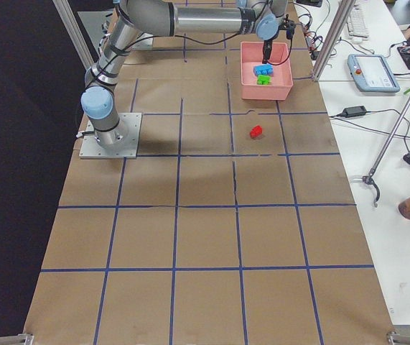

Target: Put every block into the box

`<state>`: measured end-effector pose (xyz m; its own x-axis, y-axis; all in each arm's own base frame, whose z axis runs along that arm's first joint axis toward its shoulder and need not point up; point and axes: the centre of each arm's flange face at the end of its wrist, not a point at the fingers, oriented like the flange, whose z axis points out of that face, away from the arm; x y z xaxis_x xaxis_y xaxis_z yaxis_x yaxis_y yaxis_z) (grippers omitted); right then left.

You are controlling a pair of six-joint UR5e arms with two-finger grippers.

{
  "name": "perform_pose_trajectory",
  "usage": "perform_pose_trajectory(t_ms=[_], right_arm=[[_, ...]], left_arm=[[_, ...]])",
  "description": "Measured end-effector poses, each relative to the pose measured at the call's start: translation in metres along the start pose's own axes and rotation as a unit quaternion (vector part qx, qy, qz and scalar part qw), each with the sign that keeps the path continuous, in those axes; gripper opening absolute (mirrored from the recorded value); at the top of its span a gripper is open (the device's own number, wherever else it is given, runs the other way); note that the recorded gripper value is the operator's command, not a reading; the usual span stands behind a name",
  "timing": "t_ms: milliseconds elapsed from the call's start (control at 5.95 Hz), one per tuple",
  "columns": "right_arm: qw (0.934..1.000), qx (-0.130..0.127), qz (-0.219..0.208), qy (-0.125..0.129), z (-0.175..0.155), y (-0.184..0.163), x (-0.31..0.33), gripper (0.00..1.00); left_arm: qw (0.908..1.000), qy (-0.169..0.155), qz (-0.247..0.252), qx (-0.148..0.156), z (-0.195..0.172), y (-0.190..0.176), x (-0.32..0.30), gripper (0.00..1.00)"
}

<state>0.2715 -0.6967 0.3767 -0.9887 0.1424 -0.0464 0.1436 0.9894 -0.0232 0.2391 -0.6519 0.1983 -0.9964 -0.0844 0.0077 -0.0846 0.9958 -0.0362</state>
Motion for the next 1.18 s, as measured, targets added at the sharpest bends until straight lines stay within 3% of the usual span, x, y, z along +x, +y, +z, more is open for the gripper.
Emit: perform_pose_trajectory(t_ms=[168, 504, 840, 1176], right_arm=[[0.9998, 0.003, -0.007, 0.016, -0.024, -0.005, 0.035, 0.99], [0.9947, -0.014, -0.098, 0.027, -0.036, -0.027, 0.124, 0.99], [0.9790, -0.035, -0.200, 0.021, -0.016, -0.043, 0.196, 0.99], [0.9591, -0.039, -0.280, 0.014, 0.023, -0.047, 0.238, 0.99]], left_arm=[[1.0000, 0.001, 0.004, -0.002, 0.007, -0.005, -0.003, 0.99], [1.0000, 0.003, 0.006, -0.004, 0.019, -0.010, -0.005, 0.97], [0.9999, 0.007, 0.007, -0.005, 0.025, -0.011, -0.005, 0.72], [0.9999, 0.010, 0.007, -0.005, 0.027, -0.011, -0.005, 0.31]])
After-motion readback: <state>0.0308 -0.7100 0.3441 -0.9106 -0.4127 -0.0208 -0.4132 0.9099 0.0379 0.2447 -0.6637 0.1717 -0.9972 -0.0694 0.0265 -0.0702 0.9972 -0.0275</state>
